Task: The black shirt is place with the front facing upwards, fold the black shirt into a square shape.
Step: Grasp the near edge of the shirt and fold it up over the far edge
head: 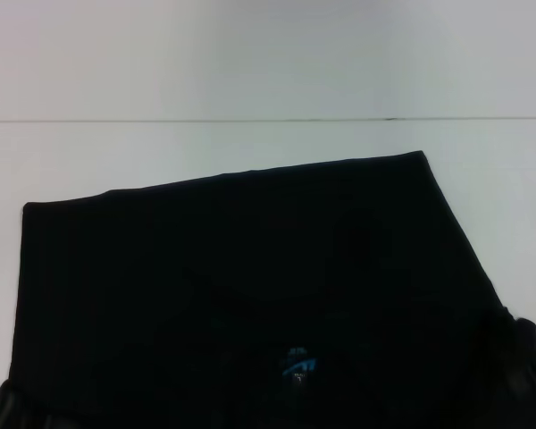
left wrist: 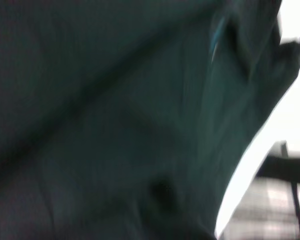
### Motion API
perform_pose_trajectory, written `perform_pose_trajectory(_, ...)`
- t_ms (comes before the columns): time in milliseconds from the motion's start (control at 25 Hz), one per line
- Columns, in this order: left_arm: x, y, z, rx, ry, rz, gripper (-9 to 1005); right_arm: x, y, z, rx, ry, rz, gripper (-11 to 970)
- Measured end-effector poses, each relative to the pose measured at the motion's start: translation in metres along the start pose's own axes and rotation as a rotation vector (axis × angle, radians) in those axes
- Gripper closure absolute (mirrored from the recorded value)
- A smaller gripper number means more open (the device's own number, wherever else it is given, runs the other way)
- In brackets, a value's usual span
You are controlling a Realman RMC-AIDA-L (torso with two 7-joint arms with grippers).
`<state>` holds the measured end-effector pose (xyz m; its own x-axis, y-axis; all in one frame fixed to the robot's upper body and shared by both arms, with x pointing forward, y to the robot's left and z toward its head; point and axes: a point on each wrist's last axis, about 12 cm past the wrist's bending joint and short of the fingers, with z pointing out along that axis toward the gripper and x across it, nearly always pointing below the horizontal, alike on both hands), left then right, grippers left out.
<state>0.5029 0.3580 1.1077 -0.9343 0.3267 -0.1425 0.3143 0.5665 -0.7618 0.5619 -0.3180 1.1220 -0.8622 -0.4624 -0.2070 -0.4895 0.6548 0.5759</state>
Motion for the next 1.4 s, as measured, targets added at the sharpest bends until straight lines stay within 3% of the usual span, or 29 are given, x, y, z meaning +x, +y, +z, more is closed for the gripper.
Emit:
perform_pose_trajectory(320, -0.015, 0.011, -0.039, 0.061, -0.544, -0.101, 972, -0.03, -0.008, -0.027, -0.084, -0.472, 0.153, 900)
perform_pose_trajectory(520, -0.02, 0.028, -0.033, 0.064, -0.764, -0.204, 972, -0.048, -0.015, -0.016, -0.109, -0.675, 0.216, 900)
perform_pose_trajectory(800, -0.022, 0.044, -0.013, 0.077, -1.044, -0.256, 971, -0.069, -0.023, 0.019, -0.021, -0.887, 0.281, 899)
perform_pose_trajectory(1080, -0.028, 0.052, 0.001, 0.044, -1.157, -0.291, 971, -0.083, -0.02, 0.043, 0.062, -0.991, 0.279, 899)
perform_pose_trajectory(1400, -0.033, 0.056, 0.001, 0.027, -1.229, -0.323, 971, -0.085, -0.021, 0.04, 0.053, -1.098, 0.286, 899)
